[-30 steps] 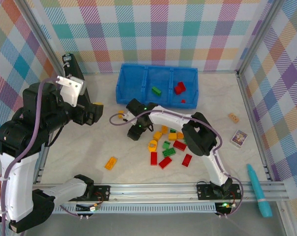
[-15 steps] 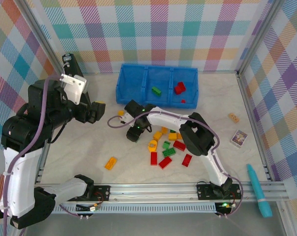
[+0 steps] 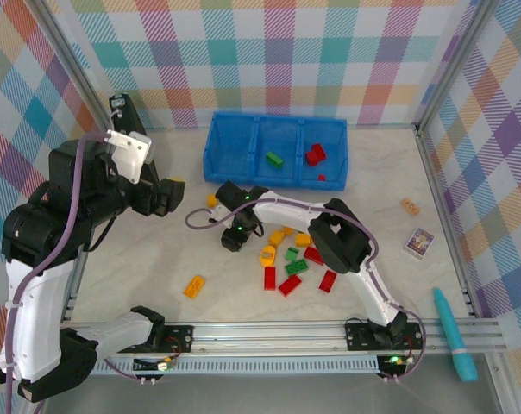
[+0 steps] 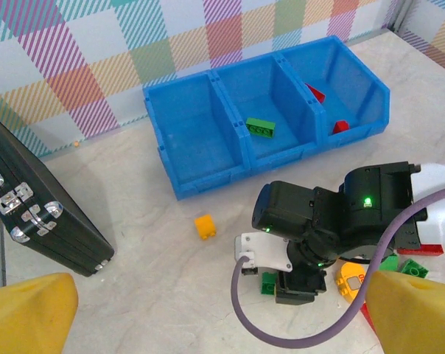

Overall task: Sort the legos into containers by color
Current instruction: Pick up the lego from the center of the table.

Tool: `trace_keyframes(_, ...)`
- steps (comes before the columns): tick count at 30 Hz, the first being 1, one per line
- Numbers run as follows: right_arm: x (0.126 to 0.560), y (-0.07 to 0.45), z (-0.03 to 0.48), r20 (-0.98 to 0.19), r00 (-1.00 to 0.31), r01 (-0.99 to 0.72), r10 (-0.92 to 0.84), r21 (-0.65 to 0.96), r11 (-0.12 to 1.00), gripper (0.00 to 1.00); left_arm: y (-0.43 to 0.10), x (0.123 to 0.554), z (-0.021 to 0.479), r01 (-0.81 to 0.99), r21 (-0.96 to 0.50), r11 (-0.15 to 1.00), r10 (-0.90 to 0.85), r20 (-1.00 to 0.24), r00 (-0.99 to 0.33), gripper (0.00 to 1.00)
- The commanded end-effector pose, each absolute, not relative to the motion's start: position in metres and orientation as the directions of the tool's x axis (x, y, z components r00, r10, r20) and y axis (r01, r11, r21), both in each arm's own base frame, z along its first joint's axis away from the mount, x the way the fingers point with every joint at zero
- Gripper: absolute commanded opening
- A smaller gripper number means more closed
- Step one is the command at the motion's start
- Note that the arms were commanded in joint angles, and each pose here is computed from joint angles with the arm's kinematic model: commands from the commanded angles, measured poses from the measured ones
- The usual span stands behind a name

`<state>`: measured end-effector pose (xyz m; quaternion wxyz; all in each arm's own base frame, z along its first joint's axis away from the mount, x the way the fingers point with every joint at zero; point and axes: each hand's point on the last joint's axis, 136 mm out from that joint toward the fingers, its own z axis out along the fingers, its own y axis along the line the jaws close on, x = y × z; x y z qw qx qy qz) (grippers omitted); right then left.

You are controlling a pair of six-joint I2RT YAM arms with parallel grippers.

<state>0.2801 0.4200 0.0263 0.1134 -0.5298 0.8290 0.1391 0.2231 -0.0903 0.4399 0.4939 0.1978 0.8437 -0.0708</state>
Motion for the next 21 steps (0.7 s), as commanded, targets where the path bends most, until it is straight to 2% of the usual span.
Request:
trace_keyframes(1,0.266,0.411,0.011,-0.265,-0.426,-0.905,-0.865,0.129,0.406,0.38,-0.089,0.215,0.446,0.409,0.074,0.909,0.259,-0.871,-0.417,1.0)
trace_keyframes(7,0.276,0.398,0.02,-0.259,-0.452,-0.89,-0.854,0.072,0.45,0.28,-0.086,0.211,0.446,0.404,0.078,0.911,0.258,-0.874,-0.413,1.0)
trace_keyframes(11,0.304,0.381,0.055,-0.314,-0.523,-0.844,-0.792,0.061,0.533,0.26,-0.084,0.209,0.447,0.397,0.085,0.914,0.258,-0.876,-0.406,1.0)
trace_keyframes(18,0.394,0.331,0.156,-0.507,-0.602,-0.705,-0.617,-0.025,0.709,0.26,-0.083,0.21,0.446,0.392,0.093,0.915,0.262,-0.877,-0.403,1.0)
trace_keyframes(21,0.432,0.315,0.179,-0.557,-0.602,-0.641,-0.572,-0.09,0.762,0.27,-0.083,0.213,0.443,0.388,0.096,0.917,0.264,-0.874,-0.408,1.0)
